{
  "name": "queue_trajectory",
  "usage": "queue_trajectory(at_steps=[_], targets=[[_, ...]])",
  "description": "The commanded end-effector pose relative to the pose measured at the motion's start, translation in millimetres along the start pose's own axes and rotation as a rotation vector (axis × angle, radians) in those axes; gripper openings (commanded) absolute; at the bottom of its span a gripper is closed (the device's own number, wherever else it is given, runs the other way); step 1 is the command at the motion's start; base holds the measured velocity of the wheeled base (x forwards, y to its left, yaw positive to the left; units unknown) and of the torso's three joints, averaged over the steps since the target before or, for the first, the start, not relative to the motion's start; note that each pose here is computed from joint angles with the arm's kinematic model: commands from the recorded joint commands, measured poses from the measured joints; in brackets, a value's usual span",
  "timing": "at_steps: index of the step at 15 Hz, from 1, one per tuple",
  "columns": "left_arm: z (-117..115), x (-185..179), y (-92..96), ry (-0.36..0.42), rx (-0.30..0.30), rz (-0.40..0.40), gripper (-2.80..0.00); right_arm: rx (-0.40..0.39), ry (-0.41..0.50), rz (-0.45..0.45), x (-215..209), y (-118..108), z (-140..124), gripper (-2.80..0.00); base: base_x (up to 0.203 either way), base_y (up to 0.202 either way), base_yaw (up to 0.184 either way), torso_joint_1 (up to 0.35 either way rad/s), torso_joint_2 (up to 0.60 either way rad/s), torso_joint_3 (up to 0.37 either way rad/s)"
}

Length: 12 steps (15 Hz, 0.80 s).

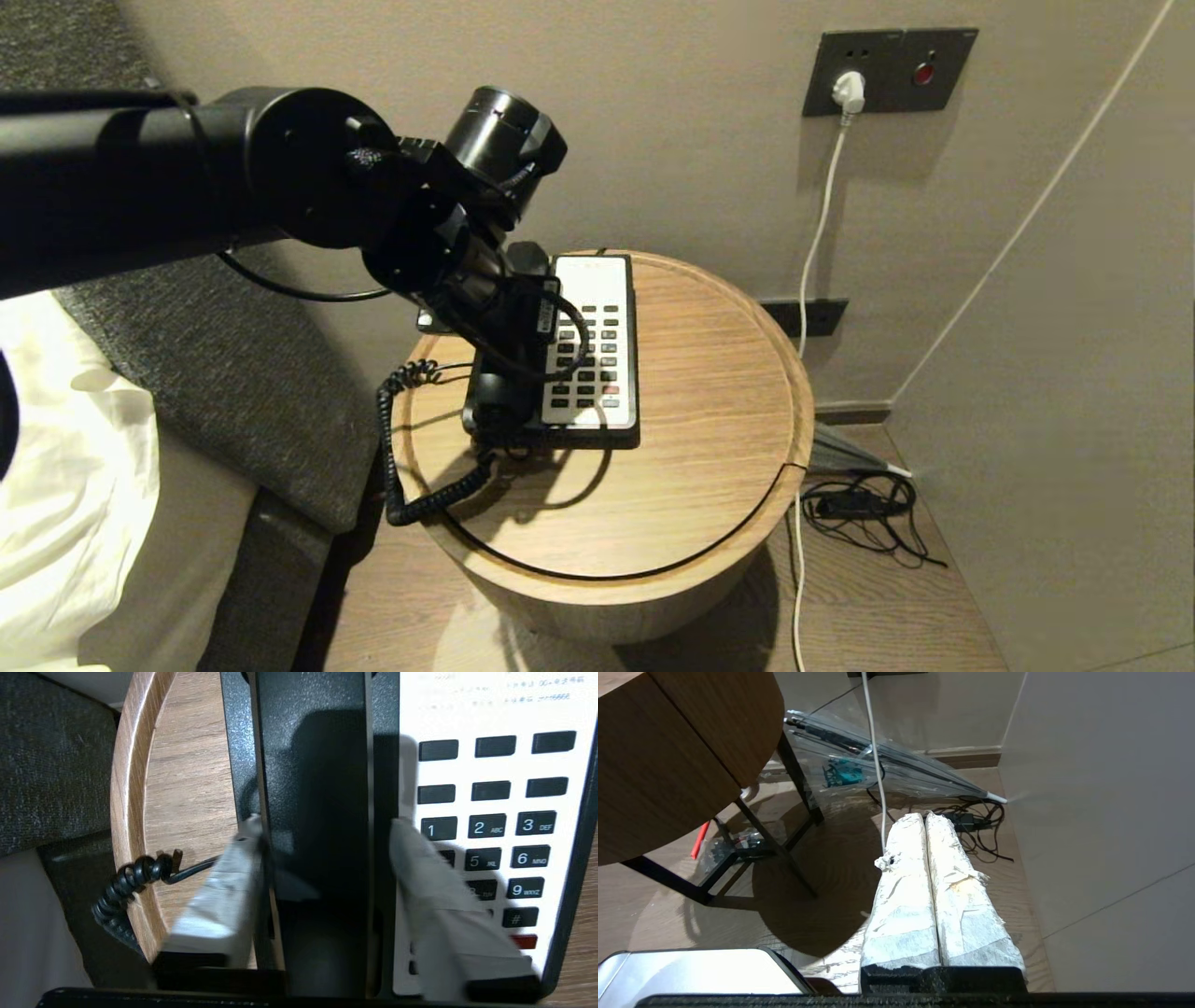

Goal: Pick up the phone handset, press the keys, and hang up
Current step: Pick up the desk phone handset

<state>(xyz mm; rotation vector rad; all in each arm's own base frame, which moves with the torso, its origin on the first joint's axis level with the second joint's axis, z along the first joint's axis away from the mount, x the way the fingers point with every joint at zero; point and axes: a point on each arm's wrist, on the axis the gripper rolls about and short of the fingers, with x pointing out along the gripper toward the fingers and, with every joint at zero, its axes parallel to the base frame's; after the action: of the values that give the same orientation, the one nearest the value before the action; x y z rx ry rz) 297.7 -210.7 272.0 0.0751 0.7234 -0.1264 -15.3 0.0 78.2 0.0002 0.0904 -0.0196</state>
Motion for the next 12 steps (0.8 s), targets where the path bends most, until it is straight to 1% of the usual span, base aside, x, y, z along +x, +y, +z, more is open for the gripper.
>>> queue_trajectory(at_steps=[1, 4, 7, 9, 12], targets=[[-0.6, -0.3, 0.0, 0.004, 0.001, 0.003, -2.80, 0.000, 0.001, 0.000, 0.1, 0.0, 0.0, -2.80, 0.000, 0.000, 0.000, 0.000, 0.00, 0.000], [-0.7, -7.4, -1.8, -0.006, -0.007, -0.008, -2.80, 0.000, 0.002, 0.001, 0.2, 0.0, 0.0, -2.80, 0.000, 0.000, 0.000, 0.000, 0.00, 0.000], [2.3, -29.2, 3.7, -0.040, -0.025, -0.026, -2.80, 0.000, 0.002, 0.000, 0.2, 0.0, 0.0, -2.80, 0.000, 0.000, 0.000, 0.000, 0.00, 0.000], [3.6, -56.4, 12.6, -0.077, -0.038, -0.046, -2.80, 0.000, 0.002, 0.001, 0.2, 0.0, 0.0, -2.80, 0.000, 0.000, 0.000, 0.000, 0.00, 0.000], [-1.2, -116.1, 36.3, -0.156, -0.065, -0.089, -2.80, 0.000, 0.002, 0.000, 0.2, 0.0, 0.0, -2.80, 0.000, 0.000, 0.000, 0.000, 0.00, 0.000]])
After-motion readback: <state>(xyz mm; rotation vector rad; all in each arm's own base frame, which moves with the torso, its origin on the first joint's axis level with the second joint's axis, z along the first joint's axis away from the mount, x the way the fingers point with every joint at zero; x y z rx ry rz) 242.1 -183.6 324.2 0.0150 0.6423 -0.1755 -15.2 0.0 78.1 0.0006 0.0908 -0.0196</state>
